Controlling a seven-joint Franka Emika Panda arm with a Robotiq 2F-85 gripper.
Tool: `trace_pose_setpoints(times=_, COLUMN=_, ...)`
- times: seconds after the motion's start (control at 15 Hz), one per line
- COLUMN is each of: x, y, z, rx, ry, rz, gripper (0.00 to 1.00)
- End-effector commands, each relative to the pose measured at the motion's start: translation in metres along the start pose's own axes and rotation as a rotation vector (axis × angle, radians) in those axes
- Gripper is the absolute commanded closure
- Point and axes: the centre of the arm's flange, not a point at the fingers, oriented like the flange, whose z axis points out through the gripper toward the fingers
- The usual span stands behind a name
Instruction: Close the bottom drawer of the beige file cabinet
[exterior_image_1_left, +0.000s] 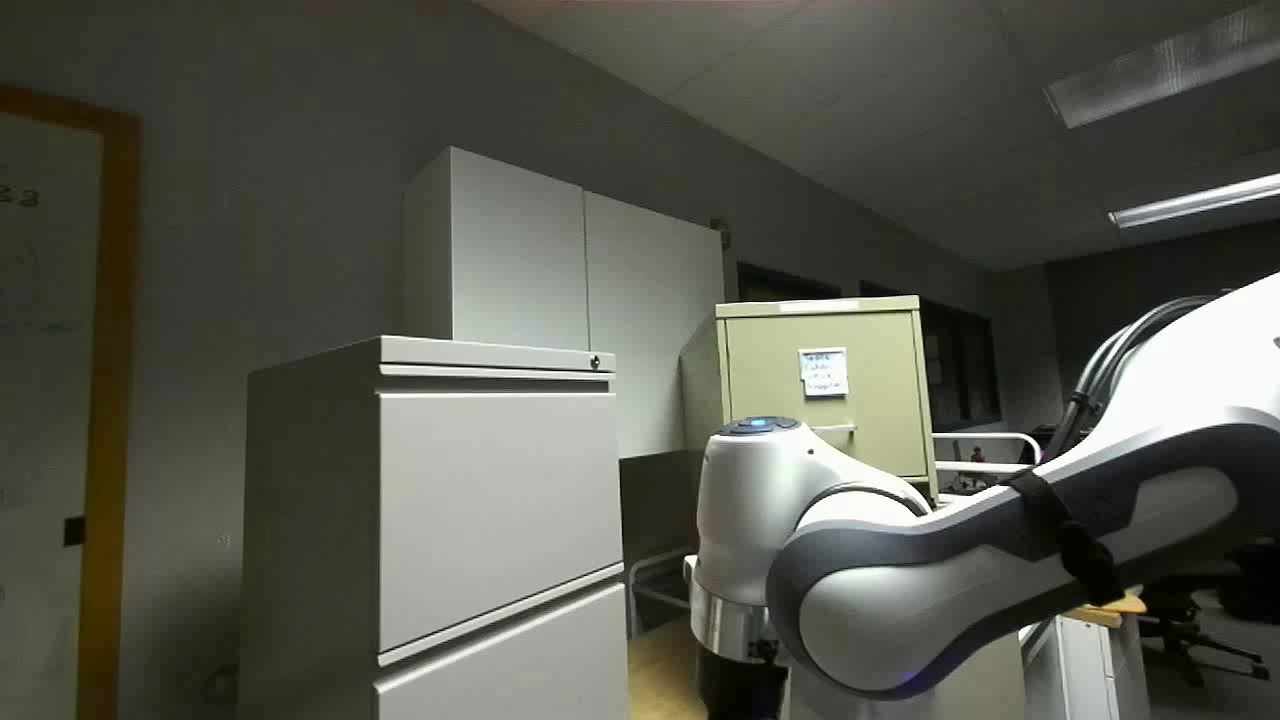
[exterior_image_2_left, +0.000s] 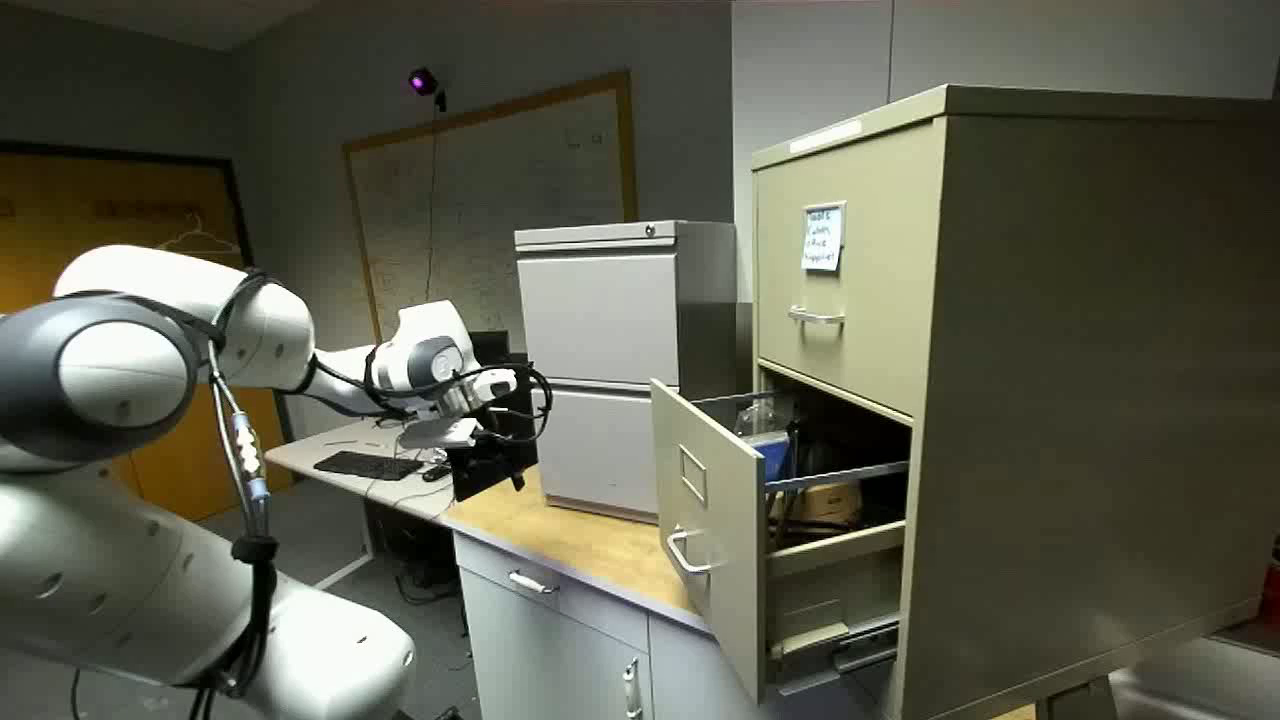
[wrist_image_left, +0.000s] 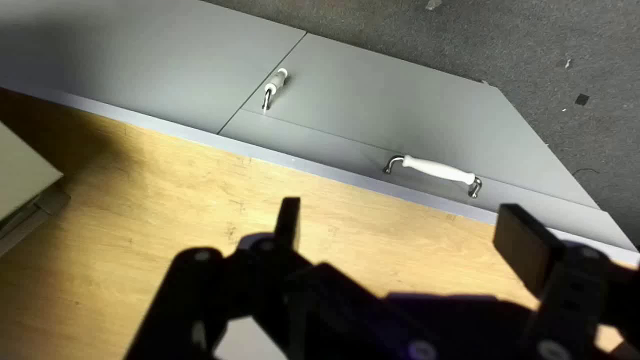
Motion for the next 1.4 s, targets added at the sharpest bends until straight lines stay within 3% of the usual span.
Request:
trace_pose_setpoints(times=0.0, x=0.000, y=0.000, z=0.000, rx=0.000, ry=0.001, rz=0.000, gripper=0.00)
trace_pose_setpoints(times=0.47, x=0.007, y=0.005, z=-0.006, rx=-0.027, ry=0.059, rz=0.052, gripper=0.02)
trace_pose_setpoints(times=0.53, x=0.009, y=0.008, z=-0.006, rx=-0.031, ry=0.078, rz=0.076, gripper=0.25)
trace_pose_setpoints(times=0.67, x=0.013, y=0.021, z=-0.007, rx=-0.042, ry=0.121, rz=0.157, gripper=0.30)
trace_pose_setpoints(times=0.93, x=0.016, y=0.065, z=-0.001, rx=-0.057, ry=0.171, rz=0.361, gripper=0.63)
trace_pose_setpoints(times=1.27, x=-0.003, y=0.129, z=0.014, rx=-0.094, ry=0.140, rz=0.611, gripper=0.99)
trace_pose_setpoints(times=1.33, x=-0.007, y=0.140, z=0.017, rx=-0.116, ry=0.137, rz=0.659, gripper=1.00)
